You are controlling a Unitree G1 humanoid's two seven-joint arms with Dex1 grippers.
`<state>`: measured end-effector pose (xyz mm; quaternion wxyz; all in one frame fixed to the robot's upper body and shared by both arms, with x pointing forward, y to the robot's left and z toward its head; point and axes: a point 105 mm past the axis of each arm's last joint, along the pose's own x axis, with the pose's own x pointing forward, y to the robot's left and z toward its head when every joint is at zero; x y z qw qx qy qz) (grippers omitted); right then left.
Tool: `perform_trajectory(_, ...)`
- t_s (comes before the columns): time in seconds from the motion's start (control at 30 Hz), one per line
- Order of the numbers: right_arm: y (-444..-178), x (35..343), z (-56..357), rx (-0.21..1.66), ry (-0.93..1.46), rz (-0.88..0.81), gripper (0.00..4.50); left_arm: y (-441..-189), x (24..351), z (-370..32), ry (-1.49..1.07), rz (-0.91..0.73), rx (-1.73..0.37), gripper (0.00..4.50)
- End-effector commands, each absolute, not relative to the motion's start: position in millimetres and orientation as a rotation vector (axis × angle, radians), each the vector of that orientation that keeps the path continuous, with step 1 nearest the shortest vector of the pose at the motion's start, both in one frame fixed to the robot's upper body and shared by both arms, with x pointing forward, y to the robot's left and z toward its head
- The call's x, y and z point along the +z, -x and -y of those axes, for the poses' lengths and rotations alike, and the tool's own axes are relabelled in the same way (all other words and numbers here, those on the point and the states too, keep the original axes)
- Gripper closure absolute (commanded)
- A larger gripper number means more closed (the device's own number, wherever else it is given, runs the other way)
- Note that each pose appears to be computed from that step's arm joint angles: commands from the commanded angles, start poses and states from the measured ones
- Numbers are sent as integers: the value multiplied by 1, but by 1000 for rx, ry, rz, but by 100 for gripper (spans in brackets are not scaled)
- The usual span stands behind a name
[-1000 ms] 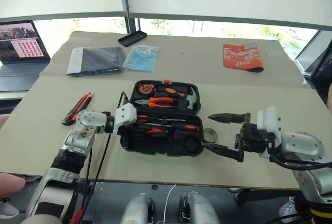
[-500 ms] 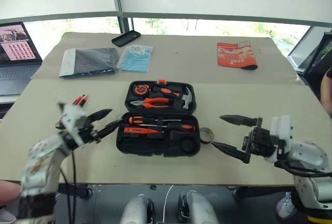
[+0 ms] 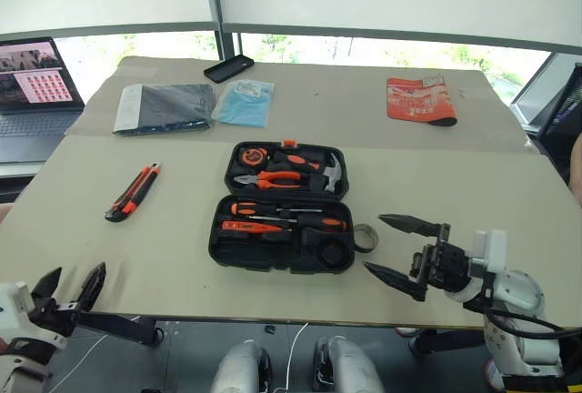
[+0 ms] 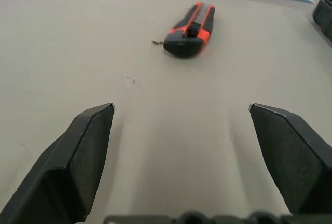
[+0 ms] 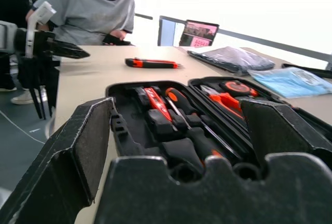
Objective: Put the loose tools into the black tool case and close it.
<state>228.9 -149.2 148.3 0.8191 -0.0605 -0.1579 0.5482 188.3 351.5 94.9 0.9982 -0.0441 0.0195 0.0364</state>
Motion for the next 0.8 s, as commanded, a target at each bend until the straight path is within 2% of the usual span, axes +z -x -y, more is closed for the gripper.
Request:
perform_trajectory(0.03,-226,164,134,1206,117,392,0,-216,120,-352,93,-16,93,2)
perform_trajectory(0.13,-231,173,126,1204,105,417,0,-253,136,-345,127,-83,45,2)
perform_trajectory(0.27,-234,176,119,1222,107,426,0,-286,143,-343,120,-177,-20,2)
perform_trajectory(0.43,-233,180,110,1252,103,442,0,-335,133,-348,68,-358,-44,2)
perform_trajectory(0.57,-231,181,108,1267,107,436,0,-361,126,-346,63,-477,-32,2)
perform_trajectory(0.73,-227,181,108,1270,112,429,0,-377,116,-340,44,-568,-43,2)
perform_trajectory(0.8,-226,181,109,1268,120,427,0,-376,112,-344,17,-596,-20,54)
